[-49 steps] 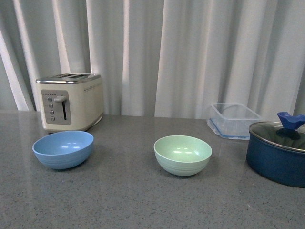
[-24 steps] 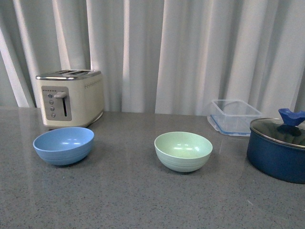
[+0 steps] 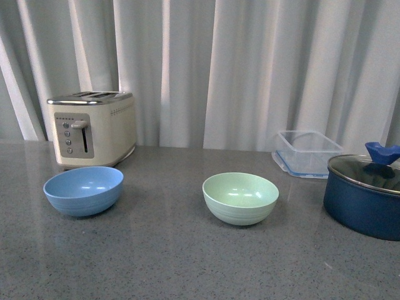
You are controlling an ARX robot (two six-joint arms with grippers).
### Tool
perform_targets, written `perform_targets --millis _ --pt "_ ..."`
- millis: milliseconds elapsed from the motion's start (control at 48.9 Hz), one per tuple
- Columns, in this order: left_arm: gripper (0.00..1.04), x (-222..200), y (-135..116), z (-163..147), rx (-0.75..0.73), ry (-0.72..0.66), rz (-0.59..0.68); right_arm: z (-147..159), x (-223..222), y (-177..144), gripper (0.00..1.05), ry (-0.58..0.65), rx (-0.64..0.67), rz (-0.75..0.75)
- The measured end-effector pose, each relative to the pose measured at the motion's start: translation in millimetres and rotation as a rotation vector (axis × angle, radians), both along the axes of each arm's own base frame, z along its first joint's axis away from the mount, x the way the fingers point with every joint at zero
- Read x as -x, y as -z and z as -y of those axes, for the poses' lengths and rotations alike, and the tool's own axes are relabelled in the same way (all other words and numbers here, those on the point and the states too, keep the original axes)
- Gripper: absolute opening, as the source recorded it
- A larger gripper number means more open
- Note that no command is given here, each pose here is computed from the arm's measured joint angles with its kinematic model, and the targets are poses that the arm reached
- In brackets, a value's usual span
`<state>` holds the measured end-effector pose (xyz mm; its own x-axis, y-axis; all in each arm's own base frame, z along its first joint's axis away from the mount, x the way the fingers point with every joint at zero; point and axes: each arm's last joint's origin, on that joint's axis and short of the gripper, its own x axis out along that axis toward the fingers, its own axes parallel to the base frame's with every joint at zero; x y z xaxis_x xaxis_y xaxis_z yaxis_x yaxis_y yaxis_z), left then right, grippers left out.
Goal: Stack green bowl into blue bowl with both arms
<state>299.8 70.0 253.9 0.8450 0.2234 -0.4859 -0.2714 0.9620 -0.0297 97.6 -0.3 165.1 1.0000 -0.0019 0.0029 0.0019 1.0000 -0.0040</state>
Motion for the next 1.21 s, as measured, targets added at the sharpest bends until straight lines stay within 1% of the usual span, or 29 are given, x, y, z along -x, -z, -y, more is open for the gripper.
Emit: perform_targets --millis 123,449,736,981,1205 --pt "0.98 -21 1 5 -0.015 0.012 -0.008 0 0 0 0.95 0.0 0.0 0.0" --pt "0.98 -82 16 16 -0.029 0.034 -0.036 0 0 0 0.95 0.0 0.0 0.0" --pt "0.98 -127 42 25 -0.022 0.051 -0.071 0 0 0 0.95 0.0 0.0 0.0" --pt "0.98 -152 60 31 -0.025 0.064 -0.09 0 0 0 0.95 0.0 0.0 0.0" --pt "0.98 -167 74 34 -0.043 0.069 -0.112 0 0 0 0.95 0.0 0.0 0.0"
